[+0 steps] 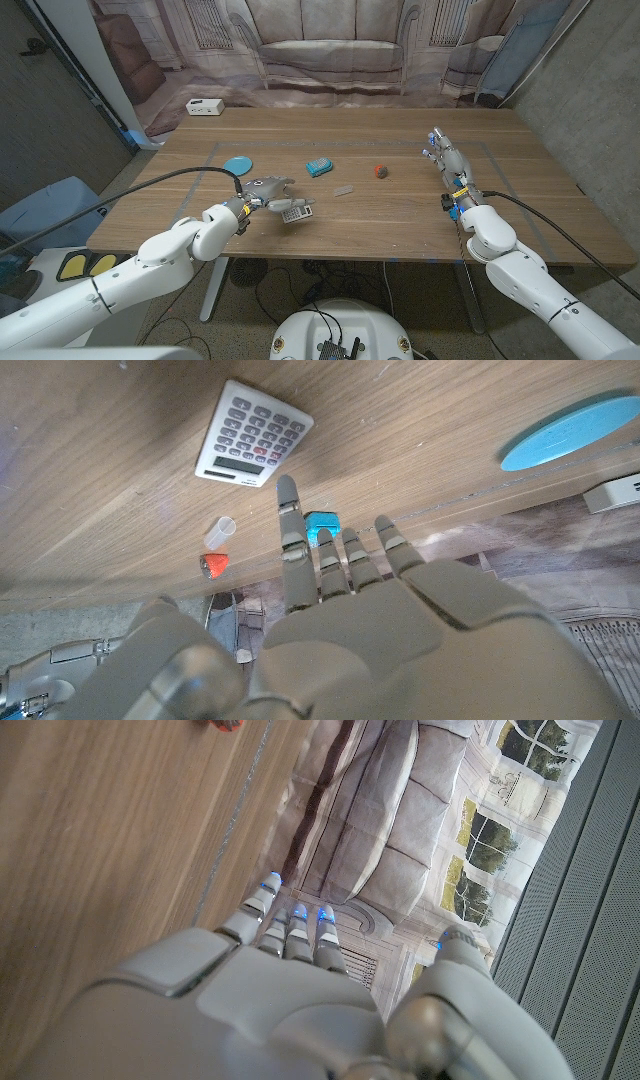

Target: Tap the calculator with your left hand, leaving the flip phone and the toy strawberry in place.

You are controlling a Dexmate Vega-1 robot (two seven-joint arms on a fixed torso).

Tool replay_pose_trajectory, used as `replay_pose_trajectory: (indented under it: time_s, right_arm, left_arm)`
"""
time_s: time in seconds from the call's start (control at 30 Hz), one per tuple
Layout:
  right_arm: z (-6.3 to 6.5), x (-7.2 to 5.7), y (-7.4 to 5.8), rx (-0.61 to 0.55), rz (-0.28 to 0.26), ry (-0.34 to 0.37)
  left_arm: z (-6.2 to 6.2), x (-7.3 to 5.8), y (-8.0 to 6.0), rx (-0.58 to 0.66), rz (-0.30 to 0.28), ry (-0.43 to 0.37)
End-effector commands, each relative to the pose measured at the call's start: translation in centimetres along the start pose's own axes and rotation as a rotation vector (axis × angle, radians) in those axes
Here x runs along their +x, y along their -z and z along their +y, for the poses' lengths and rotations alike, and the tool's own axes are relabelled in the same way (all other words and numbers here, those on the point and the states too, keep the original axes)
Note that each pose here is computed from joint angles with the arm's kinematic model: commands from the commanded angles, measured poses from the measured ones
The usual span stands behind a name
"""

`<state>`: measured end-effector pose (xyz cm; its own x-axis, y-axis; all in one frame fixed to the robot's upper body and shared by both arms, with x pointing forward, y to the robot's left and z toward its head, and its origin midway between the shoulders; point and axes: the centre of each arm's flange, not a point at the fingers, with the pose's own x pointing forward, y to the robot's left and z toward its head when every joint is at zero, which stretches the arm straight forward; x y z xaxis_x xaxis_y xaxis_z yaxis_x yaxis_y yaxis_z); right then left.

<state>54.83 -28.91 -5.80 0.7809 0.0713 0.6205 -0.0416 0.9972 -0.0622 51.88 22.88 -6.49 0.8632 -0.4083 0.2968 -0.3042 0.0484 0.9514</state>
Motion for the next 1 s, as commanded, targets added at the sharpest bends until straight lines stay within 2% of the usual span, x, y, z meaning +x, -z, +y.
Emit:
replay_pose_trajectory:
  time_s: [0.03,0.6,1.0]
  right_arm:
    - [0.00,0.12,-0.16,-0.003,-0.003,-0.003]
    - [-0.11,0.10,0.04,-0.001,0.000,0.001]
    - [-0.13,0.24,-0.09,0.000,-0.007,0.000]
  left_arm:
    - [-0.18,0.16,-0.11,0.013,0.001,0.014]
    - [-0.61,0.23,0.07,0.025,0.030,0.008]
    - [-1.00,0.15,-0.37,0.016,0.022,0.006]
